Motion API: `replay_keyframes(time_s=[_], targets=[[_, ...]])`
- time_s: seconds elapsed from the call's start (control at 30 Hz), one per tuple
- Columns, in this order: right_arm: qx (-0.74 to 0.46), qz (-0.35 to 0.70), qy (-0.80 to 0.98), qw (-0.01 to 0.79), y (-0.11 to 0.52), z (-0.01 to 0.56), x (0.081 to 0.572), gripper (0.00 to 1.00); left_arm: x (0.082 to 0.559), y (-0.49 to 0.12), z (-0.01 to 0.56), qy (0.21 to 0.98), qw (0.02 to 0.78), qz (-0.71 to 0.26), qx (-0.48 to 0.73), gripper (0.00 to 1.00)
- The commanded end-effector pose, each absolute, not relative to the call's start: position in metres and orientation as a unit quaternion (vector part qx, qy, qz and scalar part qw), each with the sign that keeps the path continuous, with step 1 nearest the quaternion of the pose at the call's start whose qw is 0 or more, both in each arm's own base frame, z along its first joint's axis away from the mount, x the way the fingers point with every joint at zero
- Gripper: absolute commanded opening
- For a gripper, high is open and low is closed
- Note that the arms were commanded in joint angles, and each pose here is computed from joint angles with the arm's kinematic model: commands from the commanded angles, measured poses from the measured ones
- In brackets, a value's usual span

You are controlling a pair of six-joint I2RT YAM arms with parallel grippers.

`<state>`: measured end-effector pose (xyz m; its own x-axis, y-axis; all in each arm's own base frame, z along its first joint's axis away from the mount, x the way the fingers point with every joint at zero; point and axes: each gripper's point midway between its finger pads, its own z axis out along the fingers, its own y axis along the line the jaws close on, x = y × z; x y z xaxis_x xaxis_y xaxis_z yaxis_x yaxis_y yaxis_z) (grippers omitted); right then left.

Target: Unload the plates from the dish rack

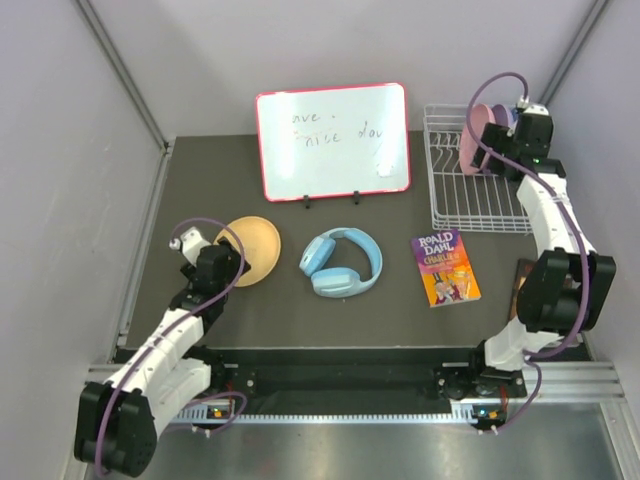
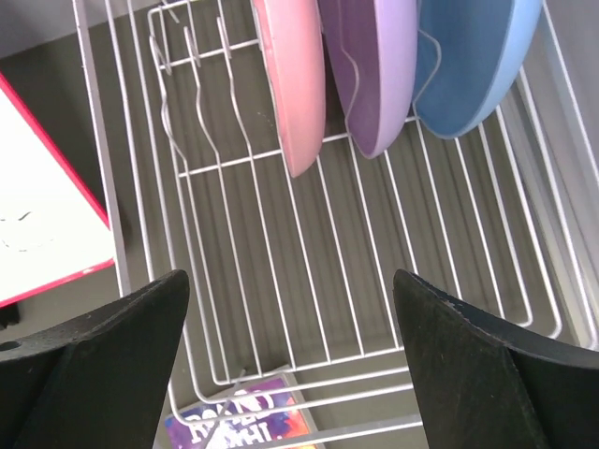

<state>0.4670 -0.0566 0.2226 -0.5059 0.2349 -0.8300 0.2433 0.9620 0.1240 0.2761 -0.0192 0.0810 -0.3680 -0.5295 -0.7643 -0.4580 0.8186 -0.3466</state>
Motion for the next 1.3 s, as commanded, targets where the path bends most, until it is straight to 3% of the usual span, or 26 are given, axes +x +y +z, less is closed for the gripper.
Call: replay_keyframes(time_s=[0.0,0.23,0.5,0.93,1.17,1.27], targets=[[0.132,-0.022,0.84,0.525,-0.065,0.269,0.484,0.9,0.278,-0.016,0.093,0.815,0.491,-0.039,-0.305,0.88],[0.126,-0.056,0.849,0.51,-0.078,0.263,0.508,0.9,0.284,-0.021,0.117,0.808,0.508,-0.058,-0.293,0.93],[0.079,-0.087,0.85,0.514,-0.07,0.259,0.545,0.8,0.299,-0.043,0.16,0.794,0.54,-0.117,-0.253,0.93],[0.051,-0.189,0.854,0.483,-0.073,0.242,0.572,0.75,0.308,-0.051,0.155,0.8,0.536,-0.128,-0.238,0.93],[0.034,-0.229,0.85,0.474,-0.068,0.225,0.595,0.62,0.313,-0.055,0.157,0.802,0.537,-0.134,-0.226,0.92],[0.022,-0.241,0.849,0.47,-0.068,0.219,0.601,0.49,0.315,-0.056,0.157,0.804,0.535,-0.132,-0.224,0.92]])
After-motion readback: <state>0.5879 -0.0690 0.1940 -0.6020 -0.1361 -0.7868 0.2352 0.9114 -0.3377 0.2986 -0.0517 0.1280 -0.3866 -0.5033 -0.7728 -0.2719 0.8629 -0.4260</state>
